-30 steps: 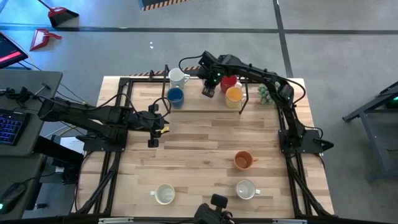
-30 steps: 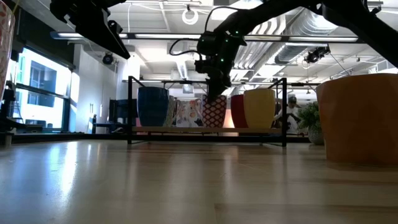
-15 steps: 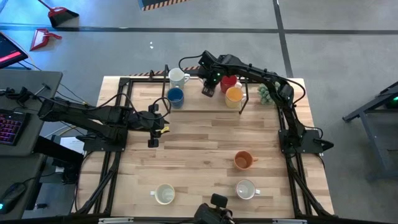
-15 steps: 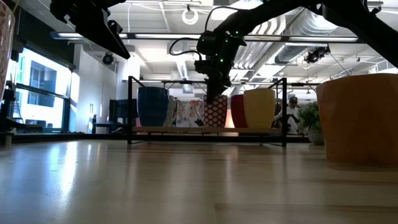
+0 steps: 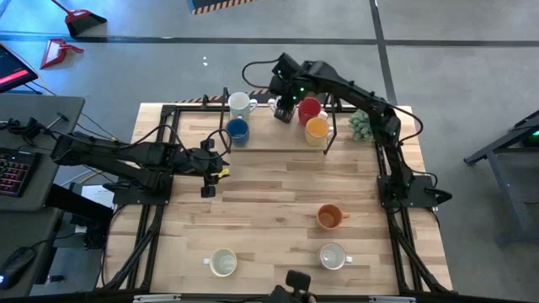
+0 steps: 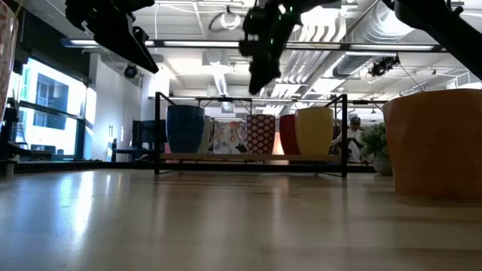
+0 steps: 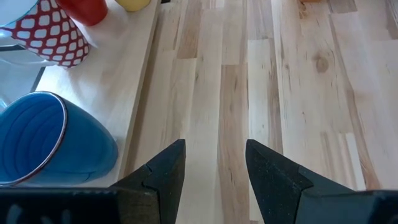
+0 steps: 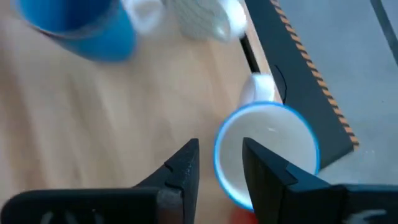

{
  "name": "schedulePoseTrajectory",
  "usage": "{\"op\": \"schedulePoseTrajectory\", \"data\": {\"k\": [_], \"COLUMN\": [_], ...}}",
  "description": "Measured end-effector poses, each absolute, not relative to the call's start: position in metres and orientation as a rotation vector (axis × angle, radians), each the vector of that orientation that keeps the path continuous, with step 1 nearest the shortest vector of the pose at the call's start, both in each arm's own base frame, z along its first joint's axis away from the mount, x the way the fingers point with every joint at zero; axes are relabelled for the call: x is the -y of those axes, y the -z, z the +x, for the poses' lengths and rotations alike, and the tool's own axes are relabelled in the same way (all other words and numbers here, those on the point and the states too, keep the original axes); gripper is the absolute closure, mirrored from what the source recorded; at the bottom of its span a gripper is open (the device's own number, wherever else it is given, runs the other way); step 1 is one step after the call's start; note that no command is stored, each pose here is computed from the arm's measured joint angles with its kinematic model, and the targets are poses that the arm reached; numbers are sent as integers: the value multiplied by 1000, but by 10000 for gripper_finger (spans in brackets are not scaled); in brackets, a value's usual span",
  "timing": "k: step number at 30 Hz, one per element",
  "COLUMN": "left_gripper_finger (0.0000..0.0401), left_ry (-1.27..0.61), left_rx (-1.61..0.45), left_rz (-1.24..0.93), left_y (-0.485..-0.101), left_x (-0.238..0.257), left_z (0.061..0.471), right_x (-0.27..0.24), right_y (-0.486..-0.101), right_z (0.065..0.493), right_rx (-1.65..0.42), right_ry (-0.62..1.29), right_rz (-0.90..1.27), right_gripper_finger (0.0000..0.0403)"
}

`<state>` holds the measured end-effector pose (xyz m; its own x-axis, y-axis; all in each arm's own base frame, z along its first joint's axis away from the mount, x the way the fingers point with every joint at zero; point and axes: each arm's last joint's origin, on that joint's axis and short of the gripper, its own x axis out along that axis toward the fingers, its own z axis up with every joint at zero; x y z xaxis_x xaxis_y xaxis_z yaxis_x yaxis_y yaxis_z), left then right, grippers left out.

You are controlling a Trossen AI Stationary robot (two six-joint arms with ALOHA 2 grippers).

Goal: Place coffee mugs
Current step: Put the orange mug on the shelf

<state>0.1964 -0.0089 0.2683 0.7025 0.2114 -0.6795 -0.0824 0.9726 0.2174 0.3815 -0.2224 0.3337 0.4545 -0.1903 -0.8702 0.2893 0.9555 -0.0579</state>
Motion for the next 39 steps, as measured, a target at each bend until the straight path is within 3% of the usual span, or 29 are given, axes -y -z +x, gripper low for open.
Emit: {"op": "schedulePoseTrajectory", "data": {"k": [5,9,13,25,35,39], "left_gripper_finger": [243,243,243,243,243,243], "left_ry": [-167,-167,-166,-165,-177,-180], "left_rx": [-771,-769,-763,-702,-670,-669], "left_rz": [167,167,174,260,269,264], "left_y": [-269,-269,-269,-274,-277,-277], "left_x": [9,9,9,9,8,8], "left_z": [197,197,197,202,204,204], "right_x": [183,137,97,3,-26,-36], "right_y": [-373,-376,-377,-309,-270,-259], "right_z": [375,365,352,310,294,288], "right_rx": [-1005,-1014,-895,-749,-557,-576], "right_ry": [179,145,132,18,-38,-36], "right_rz": [120,77,30,6,52,48], "right_gripper_finger": [304,304,304,304,304,304]}}
